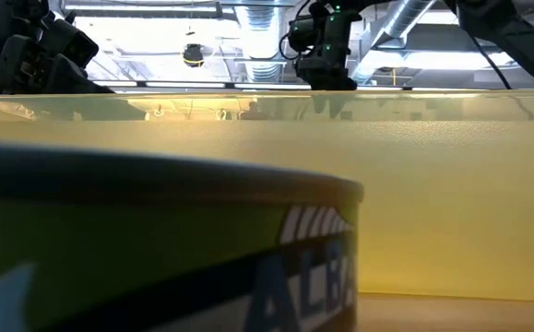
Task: Pick & Place Food Item
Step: Put the yellow water bottle into the yellow bin
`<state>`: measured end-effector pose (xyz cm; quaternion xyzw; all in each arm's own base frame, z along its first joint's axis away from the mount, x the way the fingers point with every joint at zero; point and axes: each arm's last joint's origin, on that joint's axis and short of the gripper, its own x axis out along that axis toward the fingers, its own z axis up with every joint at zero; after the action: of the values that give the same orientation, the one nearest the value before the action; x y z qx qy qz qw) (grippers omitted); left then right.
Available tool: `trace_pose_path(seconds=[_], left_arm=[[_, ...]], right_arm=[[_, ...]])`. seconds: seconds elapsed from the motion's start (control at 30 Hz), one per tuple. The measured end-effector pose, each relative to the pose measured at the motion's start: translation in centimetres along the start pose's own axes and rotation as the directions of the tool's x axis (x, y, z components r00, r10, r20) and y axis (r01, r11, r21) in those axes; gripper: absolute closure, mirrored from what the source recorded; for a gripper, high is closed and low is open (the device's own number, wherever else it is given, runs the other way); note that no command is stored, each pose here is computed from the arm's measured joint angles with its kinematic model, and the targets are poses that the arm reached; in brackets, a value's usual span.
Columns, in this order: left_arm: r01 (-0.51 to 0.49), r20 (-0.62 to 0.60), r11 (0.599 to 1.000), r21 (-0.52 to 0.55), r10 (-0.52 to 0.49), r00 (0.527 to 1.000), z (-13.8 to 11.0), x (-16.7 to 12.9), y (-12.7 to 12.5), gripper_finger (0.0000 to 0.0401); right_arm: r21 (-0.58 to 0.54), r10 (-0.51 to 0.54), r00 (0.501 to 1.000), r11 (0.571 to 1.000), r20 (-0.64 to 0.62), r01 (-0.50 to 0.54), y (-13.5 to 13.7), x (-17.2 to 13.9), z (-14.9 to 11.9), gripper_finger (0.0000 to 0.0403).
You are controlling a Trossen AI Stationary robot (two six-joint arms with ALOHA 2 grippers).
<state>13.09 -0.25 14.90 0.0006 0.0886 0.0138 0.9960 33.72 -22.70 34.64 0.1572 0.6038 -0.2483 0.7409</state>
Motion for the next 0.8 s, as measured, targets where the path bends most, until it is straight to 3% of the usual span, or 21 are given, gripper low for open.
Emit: trace_pose_path(seconds=[0.17,0.8], left_arm=[[0.0,-0.001,1.0,0.001,0.0,1.0,-0.01,0.0,0.0,0.0156],[0.003,-0.002,1.0,0.0,-0.003,1.0,-0.02,0.0,-0.01,0.0156]], right_arm=[[-0.028,0.071,0.997,0.997,0.007,-0.071,0.64,-0.29,-0.07,0.0092],[0.02,0.04,0.999,0.999,0.0,-0.04,0.77,-0.02,0.01,0.0092]])
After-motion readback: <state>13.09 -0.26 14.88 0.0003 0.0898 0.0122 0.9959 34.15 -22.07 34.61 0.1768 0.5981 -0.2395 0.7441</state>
